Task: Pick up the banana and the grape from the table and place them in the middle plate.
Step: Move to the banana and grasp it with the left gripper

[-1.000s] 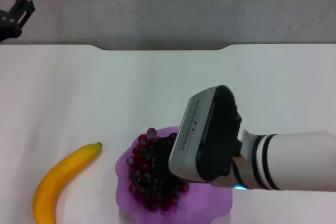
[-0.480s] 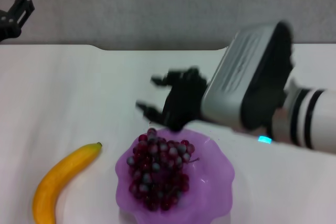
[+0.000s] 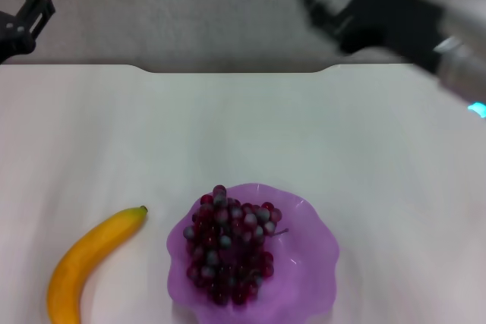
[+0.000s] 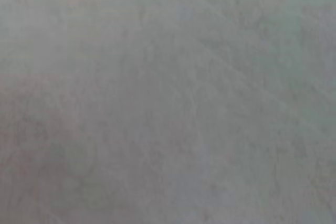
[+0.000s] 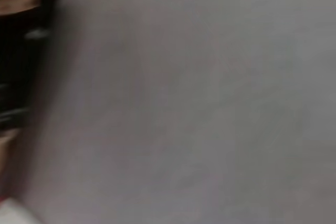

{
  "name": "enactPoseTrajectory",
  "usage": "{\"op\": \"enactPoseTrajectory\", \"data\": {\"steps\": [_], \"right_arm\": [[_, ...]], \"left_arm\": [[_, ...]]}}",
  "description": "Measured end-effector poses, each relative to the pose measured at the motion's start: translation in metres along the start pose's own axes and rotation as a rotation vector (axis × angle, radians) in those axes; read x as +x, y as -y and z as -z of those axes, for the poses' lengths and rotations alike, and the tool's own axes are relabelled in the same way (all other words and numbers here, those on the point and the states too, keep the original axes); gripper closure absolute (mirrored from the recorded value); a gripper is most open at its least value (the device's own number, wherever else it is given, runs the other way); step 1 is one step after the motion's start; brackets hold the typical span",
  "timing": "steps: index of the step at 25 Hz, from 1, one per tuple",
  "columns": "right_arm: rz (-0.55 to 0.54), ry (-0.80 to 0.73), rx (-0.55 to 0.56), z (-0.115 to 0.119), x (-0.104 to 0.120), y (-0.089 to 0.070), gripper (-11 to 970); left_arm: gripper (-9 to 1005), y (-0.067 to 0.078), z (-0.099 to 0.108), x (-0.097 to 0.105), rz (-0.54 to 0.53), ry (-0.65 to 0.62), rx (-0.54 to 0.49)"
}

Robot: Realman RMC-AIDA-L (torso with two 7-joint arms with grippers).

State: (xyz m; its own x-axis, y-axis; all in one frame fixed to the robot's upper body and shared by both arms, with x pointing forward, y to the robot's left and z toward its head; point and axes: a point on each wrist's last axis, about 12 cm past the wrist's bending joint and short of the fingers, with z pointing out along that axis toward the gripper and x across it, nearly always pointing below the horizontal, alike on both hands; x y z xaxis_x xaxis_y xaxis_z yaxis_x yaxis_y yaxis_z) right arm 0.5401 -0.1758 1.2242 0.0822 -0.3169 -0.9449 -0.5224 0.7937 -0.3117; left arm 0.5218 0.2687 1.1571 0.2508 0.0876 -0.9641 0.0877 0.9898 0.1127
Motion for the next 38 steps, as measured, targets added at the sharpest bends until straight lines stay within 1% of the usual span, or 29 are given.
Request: {"op": "enactPoseTrajectory", "data": {"steps": [5, 8, 13, 15, 18, 19, 24, 27, 30, 34, 36, 37, 38], "right_arm": [[-0.047, 0.043, 0.198, 0.021, 0.013, 0.031, 430], [-0.083, 0.084, 0.318, 0.037, 0.02, 0.045, 430], [-0.117, 0.141, 0.519, 0.065, 0.039, 0.064, 430], [-0.115, 0.147, 0.574, 0.073, 0.047, 0.068, 430], [-0.108, 0.133, 0.672, 0.086, 0.07, 0.075, 430], [-0.108, 0.133, 0.672, 0.086, 0.07, 0.075, 430], [-0.187, 0.111, 0.798, 0.103, 0.097, 0.085, 430], [-0.198, 0.074, 0.846, 0.113, 0.111, 0.091, 430], [-0.233, 0.044, 0.879, 0.119, 0.122, 0.096, 430], [-0.249, 0.027, 0.891, 0.122, 0.127, 0.098, 431], [-0.251, 0.023, 0.889, 0.122, 0.128, 0.098, 431], [-0.251, 0.021, 0.888, 0.122, 0.128, 0.098, 431], [-0.251, 0.02, 0.888, 0.122, 0.128, 0.098, 431]], "left_arm": [[116, 0.005, 0.001, -0.001, 0.008, 0.014, 0.012], [116, 0.007, 0.002, -0.002, 0.014, 0.028, 0.018], [117, 0.01, 0.004, -0.002, 0.023, 0.031, 0.027], [117, 0.01, 0.004, -0.001, 0.036, 0.029, 0.028], [117, 0.008, 0.005, -0.001, 0.076, 0.027, 0.032], [117, 0.008, 0.005, -0.001, 0.076, 0.027, 0.032], [116, 0.001, 0.006, 0.0, 0.107, 0.014, 0.038], [116, -0.003, 0.006, 0.001, 0.11, 0.002, 0.042], [116, -0.006, 0.005, 0.002, 0.102, -0.022, 0.043], [117, -0.011, 0.003, 0.002, 0.074, -0.066, 0.052], [117, -0.014, -0.001, 0.001, 0.024, -0.12, 0.061], [117, -0.014, -0.001, 0.001, 0.024, -0.12, 0.061], [117, -0.015, -0.002, 0.0, -0.001, -0.14, 0.064]]}}
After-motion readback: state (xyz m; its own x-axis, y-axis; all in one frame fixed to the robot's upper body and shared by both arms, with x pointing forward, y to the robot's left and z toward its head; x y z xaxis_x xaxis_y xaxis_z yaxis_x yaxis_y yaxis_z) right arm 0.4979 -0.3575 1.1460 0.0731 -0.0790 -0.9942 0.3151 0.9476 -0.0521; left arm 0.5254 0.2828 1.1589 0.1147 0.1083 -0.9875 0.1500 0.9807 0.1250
